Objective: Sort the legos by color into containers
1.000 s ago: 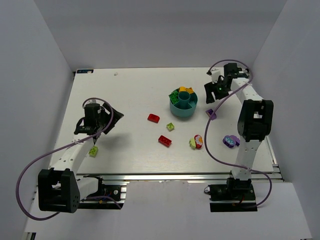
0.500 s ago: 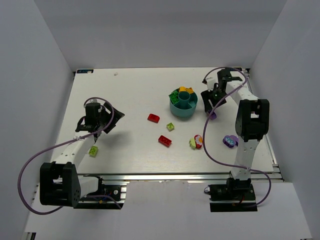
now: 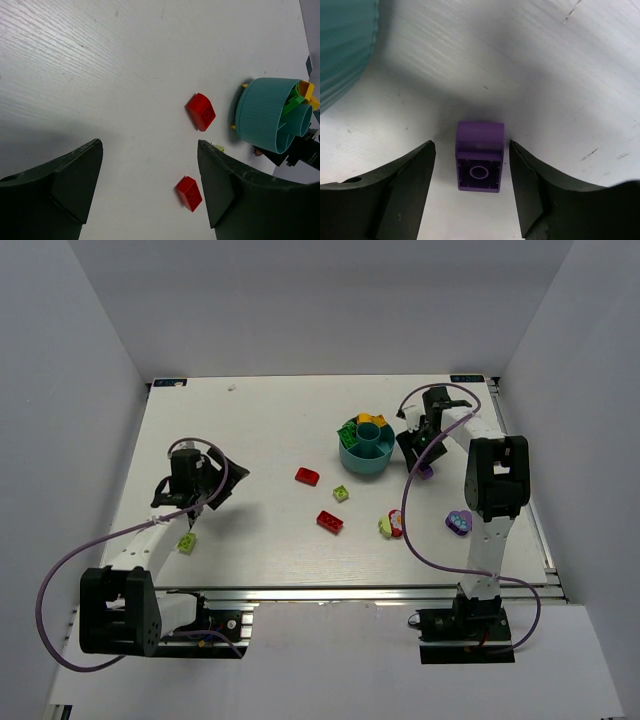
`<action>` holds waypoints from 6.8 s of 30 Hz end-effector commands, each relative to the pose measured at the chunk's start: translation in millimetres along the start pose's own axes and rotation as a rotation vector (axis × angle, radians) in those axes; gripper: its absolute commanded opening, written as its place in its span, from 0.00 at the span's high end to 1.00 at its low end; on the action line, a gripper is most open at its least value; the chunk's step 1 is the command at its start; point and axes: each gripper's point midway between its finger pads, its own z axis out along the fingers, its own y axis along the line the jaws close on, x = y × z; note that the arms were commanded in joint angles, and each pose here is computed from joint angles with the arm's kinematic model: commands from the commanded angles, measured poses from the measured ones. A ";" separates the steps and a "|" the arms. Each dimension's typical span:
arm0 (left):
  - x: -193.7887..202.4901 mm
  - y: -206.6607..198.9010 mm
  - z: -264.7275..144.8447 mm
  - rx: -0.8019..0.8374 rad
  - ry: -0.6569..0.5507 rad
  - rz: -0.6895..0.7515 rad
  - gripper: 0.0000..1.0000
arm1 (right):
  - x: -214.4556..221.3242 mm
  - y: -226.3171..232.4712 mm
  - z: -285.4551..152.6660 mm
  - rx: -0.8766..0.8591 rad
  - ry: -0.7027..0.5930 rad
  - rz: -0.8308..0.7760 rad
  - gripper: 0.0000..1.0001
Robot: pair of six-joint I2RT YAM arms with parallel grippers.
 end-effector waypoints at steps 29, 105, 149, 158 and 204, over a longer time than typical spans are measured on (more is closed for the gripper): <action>-22.8 -49.2 -29.2 0.248 -0.106 0.063 0.14 | -82.9 71.6 -139.8 -0.224 -0.782 -0.379 1.00; -2.0 -66.0 -7.4 0.405 0.013 0.092 0.44 | 123.7 17.2 -124.8 0.038 0.088 -0.324 0.11; 42.3 -160.1 -30.2 0.748 0.250 0.144 0.25 | 26.5 69.8 -151.2 -0.211 -0.353 -0.484 0.96; 78.3 -241.4 -50.0 0.932 0.346 0.308 0.20 | -70.6 170.9 -207.2 -0.330 -0.727 -0.843 0.97; 125.3 -257.9 -18.9 0.613 0.304 0.648 0.65 | -109.7 228.1 -180.4 -0.249 -0.747 -0.748 0.96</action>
